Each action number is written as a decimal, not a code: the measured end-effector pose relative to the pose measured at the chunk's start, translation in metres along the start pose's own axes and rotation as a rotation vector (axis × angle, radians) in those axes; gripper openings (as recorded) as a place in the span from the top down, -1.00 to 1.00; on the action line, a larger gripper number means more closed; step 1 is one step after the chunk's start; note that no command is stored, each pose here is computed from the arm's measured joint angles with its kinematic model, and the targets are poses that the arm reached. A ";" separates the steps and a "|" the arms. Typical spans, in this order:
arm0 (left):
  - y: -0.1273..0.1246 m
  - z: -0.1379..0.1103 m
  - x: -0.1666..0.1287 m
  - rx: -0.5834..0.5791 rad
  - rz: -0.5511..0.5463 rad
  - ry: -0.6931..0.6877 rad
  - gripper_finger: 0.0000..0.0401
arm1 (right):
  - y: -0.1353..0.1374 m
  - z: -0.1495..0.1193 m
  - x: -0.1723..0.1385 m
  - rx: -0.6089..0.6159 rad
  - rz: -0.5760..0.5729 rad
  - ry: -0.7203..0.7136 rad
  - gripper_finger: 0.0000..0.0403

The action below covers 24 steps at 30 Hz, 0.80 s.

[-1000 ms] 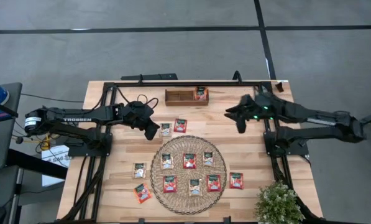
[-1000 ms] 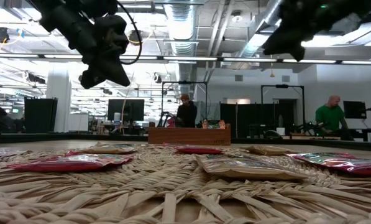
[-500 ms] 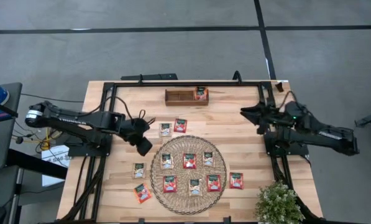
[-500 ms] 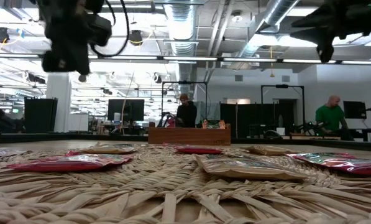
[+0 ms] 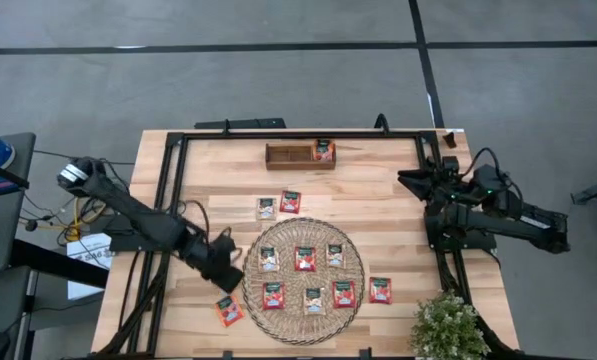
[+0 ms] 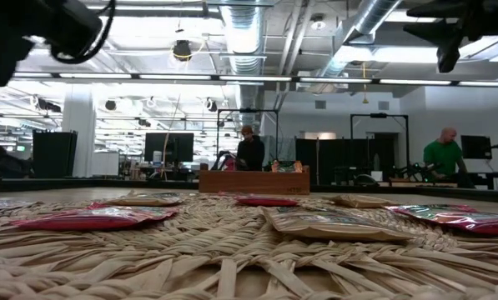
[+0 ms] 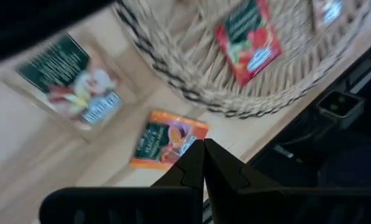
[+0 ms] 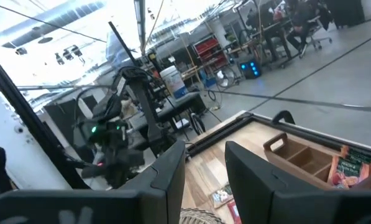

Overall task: Pick & Place Tea
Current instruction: Put the orange tea bag into the right section of the wooden organizer

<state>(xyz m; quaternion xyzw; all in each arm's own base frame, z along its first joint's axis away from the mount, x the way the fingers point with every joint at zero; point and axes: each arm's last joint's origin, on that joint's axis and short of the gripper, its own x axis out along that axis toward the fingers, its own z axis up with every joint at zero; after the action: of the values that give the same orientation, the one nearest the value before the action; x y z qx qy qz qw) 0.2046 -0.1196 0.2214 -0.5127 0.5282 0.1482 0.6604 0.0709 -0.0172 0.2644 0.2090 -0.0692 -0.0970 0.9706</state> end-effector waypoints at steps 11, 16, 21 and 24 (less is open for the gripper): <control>0.004 -0.031 0.049 0.000 0.161 0.131 1.00 | 0.001 -0.001 0.000 0.000 0.035 0.021 0.47; 0.007 -0.037 0.051 0.015 0.185 0.149 1.00 | 0.001 -0.001 0.000 0.000 0.033 0.020 0.47; 0.007 -0.037 0.051 0.027 0.186 0.171 0.98 | 0.000 -0.001 0.000 -0.001 0.022 0.016 0.47; 0.007 -0.037 0.050 0.064 0.188 0.159 0.89 | 0.000 -0.001 0.000 0.000 0.021 0.017 0.47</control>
<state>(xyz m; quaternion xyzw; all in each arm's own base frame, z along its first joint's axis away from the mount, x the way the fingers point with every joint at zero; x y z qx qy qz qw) 0.1992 -0.1648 0.1779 -0.4498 0.6291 0.1515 0.6156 0.0711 -0.0165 0.2637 0.2090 -0.0629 -0.0850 0.9722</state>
